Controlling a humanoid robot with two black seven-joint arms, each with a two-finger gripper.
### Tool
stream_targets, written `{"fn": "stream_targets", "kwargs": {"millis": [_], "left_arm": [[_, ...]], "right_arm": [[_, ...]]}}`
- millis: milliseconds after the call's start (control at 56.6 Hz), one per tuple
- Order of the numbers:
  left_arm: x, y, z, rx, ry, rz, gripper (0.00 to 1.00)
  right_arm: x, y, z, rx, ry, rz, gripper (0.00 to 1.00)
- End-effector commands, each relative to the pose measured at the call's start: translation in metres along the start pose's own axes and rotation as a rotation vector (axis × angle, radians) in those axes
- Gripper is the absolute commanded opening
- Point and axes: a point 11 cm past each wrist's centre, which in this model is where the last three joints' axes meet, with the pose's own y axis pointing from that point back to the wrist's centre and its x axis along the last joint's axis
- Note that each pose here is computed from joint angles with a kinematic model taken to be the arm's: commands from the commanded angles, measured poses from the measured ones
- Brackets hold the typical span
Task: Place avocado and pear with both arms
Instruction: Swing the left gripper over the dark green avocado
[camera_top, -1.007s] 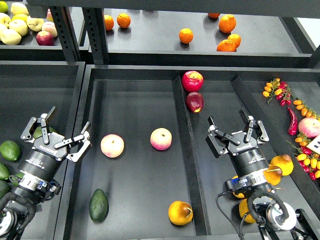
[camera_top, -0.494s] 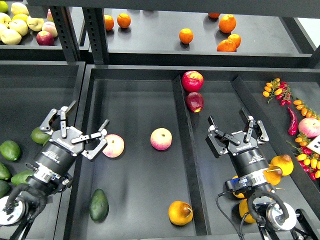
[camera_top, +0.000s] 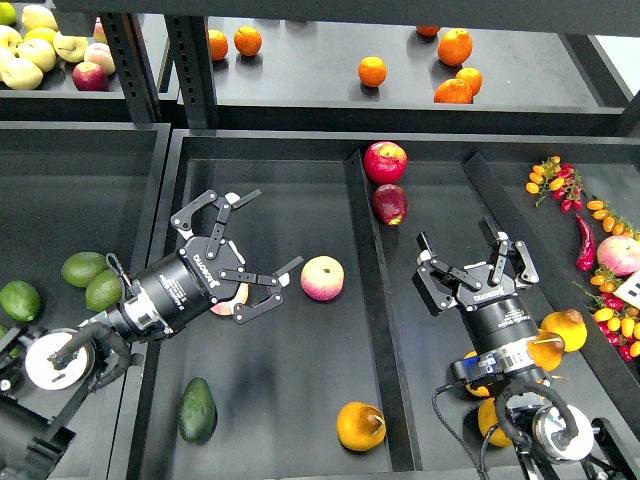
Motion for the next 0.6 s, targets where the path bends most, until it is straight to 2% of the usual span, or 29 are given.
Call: {"fn": "stream_targets", "kwargs": {"millis": [0, 124, 230, 424, 583], "left_arm": [[0.010, 0.006, -0.007, 0.151, -0.081, 0.049, 0.99], [0.030, 0.028, -0.007, 0.301, -0.167, 0.142, 0.99], [0.040, 0.043, -0.002, 0.366, -0.211, 0.192, 0.99], [0.042, 0.045, -0.011, 0.519, -0.300, 0.212, 0.99], [0.039, 0.037, -0.020, 0.712, -0.446, 0.202, 0.99]], "right_arm": [[-0.004, 0.000, -0.013, 0.038, 0.005, -0.010, 1.00], [-0.010, 0.000, -0.026, 0.079, 0.000, -0.032, 1.00], [-0.014, 0.001, -0.036, 0.109, 0.002, -0.043, 1.00], [-0.016, 0.000, -0.038, 0.113, 0.001, -0.049, 1.00], [-0.017, -0.001, -0.038, 0.114, 0.002, -0.053, 1.00]]}}
